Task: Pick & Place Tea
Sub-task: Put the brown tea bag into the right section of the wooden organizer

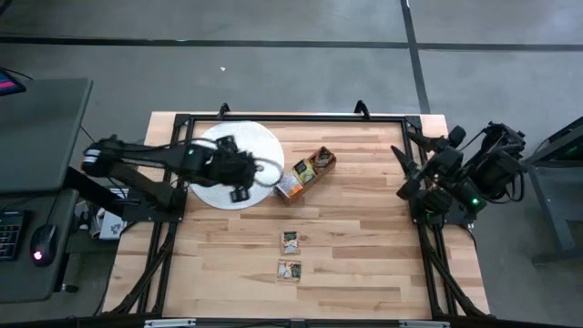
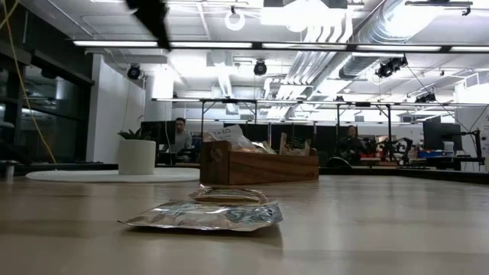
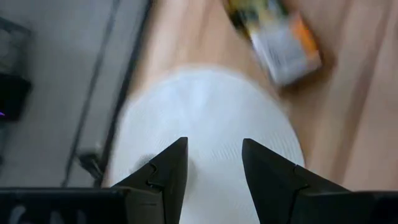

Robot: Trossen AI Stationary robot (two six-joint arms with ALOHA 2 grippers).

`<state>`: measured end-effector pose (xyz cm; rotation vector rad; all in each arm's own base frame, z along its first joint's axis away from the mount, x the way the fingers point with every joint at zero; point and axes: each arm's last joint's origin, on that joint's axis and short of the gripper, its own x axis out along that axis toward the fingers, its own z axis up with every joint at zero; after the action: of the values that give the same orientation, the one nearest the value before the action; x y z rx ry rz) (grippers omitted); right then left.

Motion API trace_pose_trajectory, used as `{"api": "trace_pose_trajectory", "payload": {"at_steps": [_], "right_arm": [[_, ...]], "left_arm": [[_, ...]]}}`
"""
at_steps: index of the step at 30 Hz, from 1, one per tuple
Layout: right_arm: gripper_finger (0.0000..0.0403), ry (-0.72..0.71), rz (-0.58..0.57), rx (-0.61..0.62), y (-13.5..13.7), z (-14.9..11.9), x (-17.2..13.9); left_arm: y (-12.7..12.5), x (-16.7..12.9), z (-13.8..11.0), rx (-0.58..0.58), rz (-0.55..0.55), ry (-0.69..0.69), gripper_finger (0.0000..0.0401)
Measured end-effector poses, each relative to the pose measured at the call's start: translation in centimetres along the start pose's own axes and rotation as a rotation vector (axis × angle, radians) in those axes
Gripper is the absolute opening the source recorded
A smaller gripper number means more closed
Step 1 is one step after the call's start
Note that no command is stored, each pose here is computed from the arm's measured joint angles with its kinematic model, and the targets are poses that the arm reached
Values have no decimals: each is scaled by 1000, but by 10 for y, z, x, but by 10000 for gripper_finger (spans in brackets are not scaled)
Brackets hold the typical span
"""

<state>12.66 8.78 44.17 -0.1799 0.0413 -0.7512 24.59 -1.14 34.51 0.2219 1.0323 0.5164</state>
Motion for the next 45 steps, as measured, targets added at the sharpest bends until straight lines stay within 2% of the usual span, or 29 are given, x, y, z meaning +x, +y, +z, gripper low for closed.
{"api": "trace_pose_trajectory", "payload": {"at_steps": [2, 4, 6, 9, 11, 13, 18, 21, 23, 25, 27, 33, 36, 40, 45], "right_arm": [[206, -1, -23, -19, 9, 4, 5], [206, 2, -47, -39, 19, 8, 10], [206, 6, -71, -61, 31, 14, 16], [206, 3, -96, -76, 44, 27, 25], [206, -9, -108, -69, 53, 38, 32], [206, -18, -114, -68, 64, 47, 38], [206, -56, -85, -61, 91, 65, 51], [206, -78, -12, -53, 110, 68, 62], [206, -85, 110, -22, 121, 66, 72], [206, -35, 274, 40, 130, 60, 85], [206, 85, 394, 83, 136, 49, 101], [206, 487, 627, 114, 158, -2, 136], [206, 657, 720, 123, 174, -36, 150], [206, 829, 743, 49, 195, -90, 163], [206, 931, 720, -48, 214, -149, 172]], "left_arm": [[-5, 0, -18, -10, -33, -9, 149], [-10, -1, -23, -73, -56, -85, 149], [-13, -1, -39, -47, -68, -60, 149], [-17, -5, -38, -83, -74, -123, 149], [-19, -7, -47, -32, -80, -89, 149], [-21, -13, -43, -52, -98, -144, 149], [-26, -18, -44, -9, -110, -177, 149], [-26, -22, -44, 13, -112, -199, 149], [-25, -22, -47, 44, -106, -192, 149], [-23, -24, -47, 56, -107, -204, 149], [-19, -27, -50, 69, -106, -202, 149], [-9, -36, -64, 104, -110, -171, 149], [-4, -44, -72, 122, -113, -181, 149], [-2, -52, -78, 137, -129, -208, 149], [2, -57, -81, 122, -132, -236, 149]]}}
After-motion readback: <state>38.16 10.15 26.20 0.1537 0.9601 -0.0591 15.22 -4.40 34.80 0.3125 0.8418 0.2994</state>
